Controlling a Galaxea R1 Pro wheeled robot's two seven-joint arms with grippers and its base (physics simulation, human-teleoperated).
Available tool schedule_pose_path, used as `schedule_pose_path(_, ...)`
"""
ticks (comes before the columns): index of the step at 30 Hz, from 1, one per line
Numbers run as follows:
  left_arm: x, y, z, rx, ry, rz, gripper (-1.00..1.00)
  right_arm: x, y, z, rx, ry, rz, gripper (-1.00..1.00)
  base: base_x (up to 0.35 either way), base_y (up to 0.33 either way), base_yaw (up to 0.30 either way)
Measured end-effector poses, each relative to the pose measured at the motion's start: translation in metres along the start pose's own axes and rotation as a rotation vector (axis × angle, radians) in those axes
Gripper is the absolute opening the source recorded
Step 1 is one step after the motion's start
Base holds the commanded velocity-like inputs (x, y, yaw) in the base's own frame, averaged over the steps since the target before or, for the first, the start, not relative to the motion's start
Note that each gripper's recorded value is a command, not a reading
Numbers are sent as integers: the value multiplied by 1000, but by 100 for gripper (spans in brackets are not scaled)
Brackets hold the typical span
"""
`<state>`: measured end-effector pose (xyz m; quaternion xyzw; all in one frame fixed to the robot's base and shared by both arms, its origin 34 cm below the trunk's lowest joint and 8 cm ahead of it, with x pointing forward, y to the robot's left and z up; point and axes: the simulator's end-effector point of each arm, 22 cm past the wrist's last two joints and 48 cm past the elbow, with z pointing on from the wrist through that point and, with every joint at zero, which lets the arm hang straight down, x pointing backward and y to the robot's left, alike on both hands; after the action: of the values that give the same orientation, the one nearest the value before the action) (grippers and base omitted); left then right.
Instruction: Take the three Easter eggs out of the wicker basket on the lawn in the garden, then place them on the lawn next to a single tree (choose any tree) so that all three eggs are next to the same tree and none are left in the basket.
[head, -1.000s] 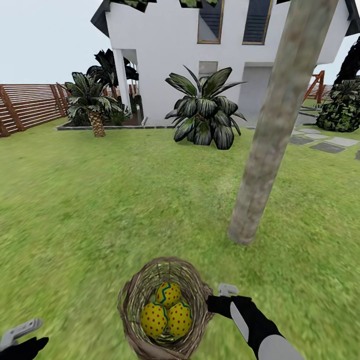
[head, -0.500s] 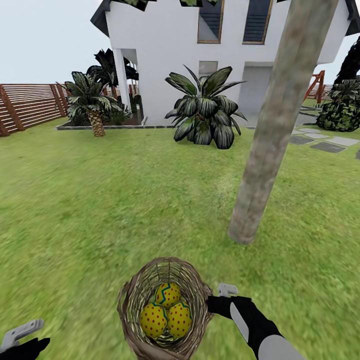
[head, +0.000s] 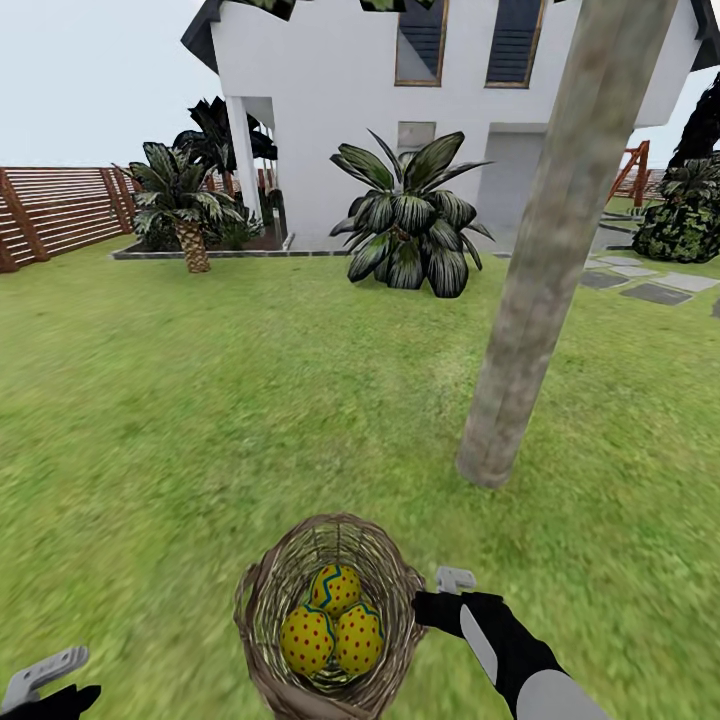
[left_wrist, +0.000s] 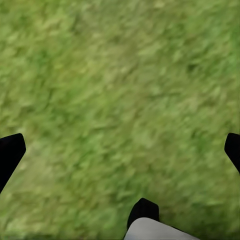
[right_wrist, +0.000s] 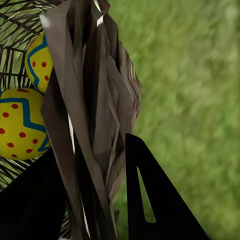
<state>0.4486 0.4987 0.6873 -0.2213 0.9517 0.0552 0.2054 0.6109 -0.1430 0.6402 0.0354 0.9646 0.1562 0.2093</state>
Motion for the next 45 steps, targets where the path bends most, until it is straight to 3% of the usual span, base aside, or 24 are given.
schedule_pose_path(39, 22, -1, 50, -1, 1, 1, 100, 20, -17, 47, 0, 1, 0, -100, 0, 0, 0)
schedule_pose_path(45, 20, 0, 59, -5, -27, 11, 100, 24, -20, 56, -1, 0, 0, -100, 0, 0, 0)
